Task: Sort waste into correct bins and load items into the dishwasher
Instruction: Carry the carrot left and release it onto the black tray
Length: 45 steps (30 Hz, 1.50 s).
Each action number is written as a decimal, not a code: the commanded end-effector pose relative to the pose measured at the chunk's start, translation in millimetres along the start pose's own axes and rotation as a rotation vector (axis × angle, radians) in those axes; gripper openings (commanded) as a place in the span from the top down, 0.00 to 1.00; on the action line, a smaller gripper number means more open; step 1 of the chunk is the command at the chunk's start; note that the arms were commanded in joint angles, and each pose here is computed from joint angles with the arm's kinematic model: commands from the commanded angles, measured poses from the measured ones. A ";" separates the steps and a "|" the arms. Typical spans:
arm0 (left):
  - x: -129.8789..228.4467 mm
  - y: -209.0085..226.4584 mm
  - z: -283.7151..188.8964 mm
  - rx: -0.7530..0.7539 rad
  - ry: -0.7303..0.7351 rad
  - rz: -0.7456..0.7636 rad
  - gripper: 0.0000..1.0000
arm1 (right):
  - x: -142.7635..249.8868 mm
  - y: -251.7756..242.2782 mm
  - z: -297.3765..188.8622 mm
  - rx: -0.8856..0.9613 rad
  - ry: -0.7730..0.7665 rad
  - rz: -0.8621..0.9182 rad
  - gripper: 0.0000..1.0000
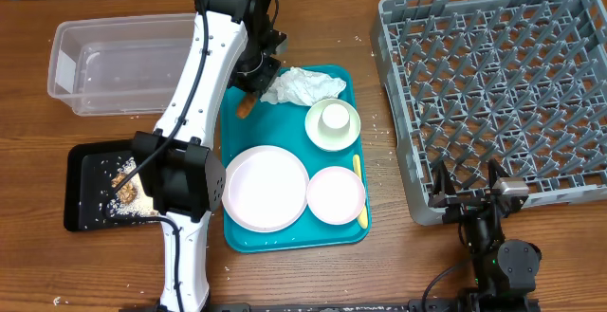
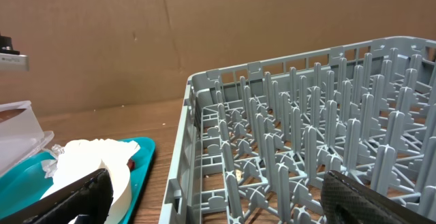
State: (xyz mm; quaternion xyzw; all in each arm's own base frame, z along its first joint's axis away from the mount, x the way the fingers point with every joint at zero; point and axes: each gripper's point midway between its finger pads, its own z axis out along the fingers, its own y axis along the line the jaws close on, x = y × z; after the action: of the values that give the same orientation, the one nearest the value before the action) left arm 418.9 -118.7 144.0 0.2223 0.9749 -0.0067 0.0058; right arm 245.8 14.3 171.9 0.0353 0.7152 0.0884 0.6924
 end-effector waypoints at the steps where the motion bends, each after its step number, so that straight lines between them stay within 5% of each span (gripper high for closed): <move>1: -1.7 11.4 -8.5 -0.054 -0.020 -0.043 0.91 | 1.0 -2.6 0.2 0.012 -0.007 -0.001 0.00; 10: 9.5 42.4 -10.1 -0.141 0.004 -0.218 0.90 | 1.0 -2.6 0.2 0.012 -0.007 -0.001 0.00; 22: 50.0 142.8 -12.3 -0.169 -0.011 -0.798 0.96 | 1.0 -2.6 0.2 0.012 -0.007 -0.001 0.00; 45: 165.5 252.3 -8.4 -0.115 0.081 -1.228 0.93 | 1.2 -2.6 0.2 0.012 -0.007 -0.001 0.00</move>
State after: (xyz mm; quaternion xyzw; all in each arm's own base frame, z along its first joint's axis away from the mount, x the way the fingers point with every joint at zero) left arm 386.6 165.6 145.5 -0.3512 0.9342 0.0583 -0.0249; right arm 245.8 14.4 172.0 0.0351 0.7151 0.0884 0.6925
